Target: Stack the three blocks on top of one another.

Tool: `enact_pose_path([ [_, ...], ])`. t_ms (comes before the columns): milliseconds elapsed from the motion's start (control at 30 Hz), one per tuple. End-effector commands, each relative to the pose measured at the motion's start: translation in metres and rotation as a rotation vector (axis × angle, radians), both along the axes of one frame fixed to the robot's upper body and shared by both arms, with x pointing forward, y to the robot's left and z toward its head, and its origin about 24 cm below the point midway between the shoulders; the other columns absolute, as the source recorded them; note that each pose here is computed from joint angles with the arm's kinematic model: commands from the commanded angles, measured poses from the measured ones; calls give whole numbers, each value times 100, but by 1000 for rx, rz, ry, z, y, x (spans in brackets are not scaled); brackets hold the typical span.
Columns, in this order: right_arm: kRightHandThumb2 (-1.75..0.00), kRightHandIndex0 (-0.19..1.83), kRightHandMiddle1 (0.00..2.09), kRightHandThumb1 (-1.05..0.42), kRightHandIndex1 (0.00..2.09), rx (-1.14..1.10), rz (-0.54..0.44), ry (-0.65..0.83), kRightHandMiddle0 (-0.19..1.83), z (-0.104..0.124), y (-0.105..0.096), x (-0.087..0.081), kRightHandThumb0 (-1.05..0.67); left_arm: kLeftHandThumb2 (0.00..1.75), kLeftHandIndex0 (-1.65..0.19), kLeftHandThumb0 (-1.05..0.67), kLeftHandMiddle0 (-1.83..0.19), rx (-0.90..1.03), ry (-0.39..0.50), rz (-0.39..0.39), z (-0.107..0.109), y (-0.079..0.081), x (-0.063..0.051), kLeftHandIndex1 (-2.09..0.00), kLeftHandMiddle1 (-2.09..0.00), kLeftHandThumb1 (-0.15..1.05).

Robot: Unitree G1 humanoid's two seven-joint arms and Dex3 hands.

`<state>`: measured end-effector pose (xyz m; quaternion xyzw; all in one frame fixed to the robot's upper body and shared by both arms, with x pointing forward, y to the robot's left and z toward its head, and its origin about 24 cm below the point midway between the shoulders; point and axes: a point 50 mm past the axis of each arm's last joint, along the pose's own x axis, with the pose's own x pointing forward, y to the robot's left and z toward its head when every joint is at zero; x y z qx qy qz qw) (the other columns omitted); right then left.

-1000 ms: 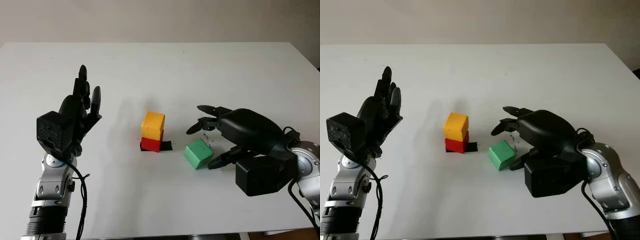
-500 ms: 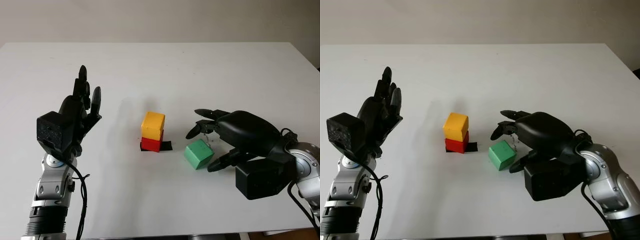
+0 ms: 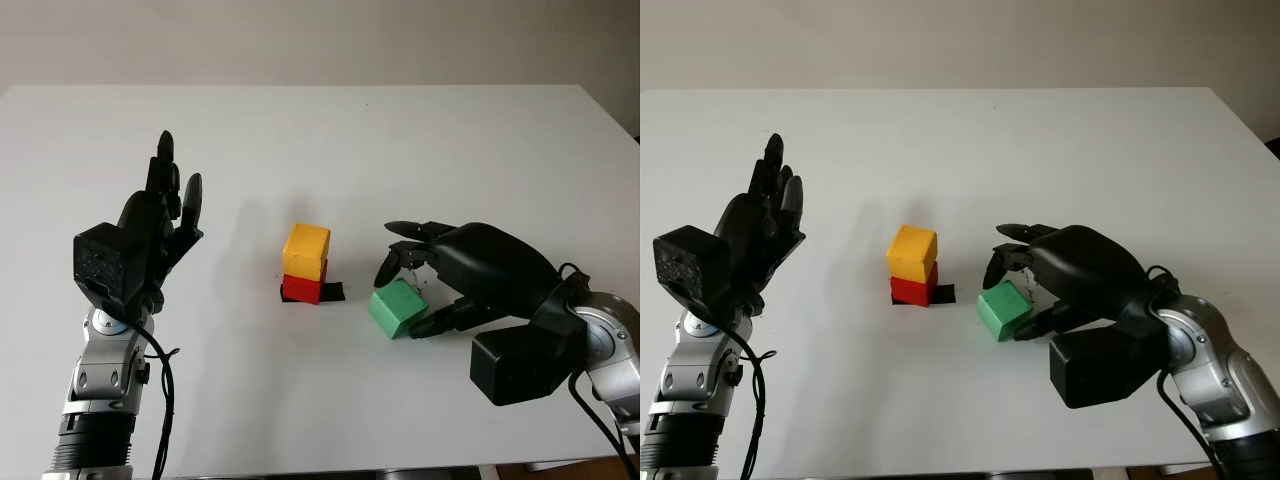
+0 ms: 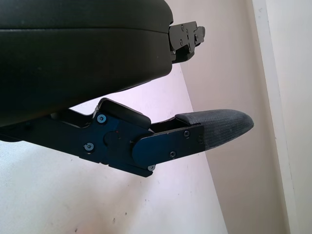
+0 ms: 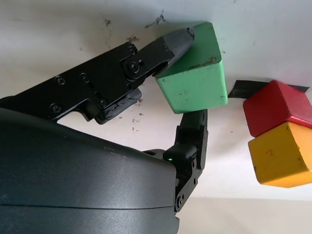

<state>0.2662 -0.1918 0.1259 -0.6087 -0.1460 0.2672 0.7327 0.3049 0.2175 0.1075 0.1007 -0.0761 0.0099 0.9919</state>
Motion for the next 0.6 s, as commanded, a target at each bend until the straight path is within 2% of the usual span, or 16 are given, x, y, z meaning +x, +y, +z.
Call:
enact_pose_path([
  [0, -7, 34, 111, -86, 9, 7, 6, -5, 56, -2, 1, -1, -44, 64, 16, -84, 17, 2, -13, 4, 3, 0, -1, -6, -5, 105],
  [400, -5, 39, 120, -89, 9, -31, 14, -68, 55, -1, -5, 4, -41, 64, 17, -82, 17, 8, -14, 2, 3, 0, -1, -5, -5, 105],
  [567, -5, 44, 124, -86, 11, 64, 2, -53, 58, 9, -6, 12, -40, 65, 17, -82, 17, 9, -15, 2, 3, 0, -1, -5, -5, 105],
])
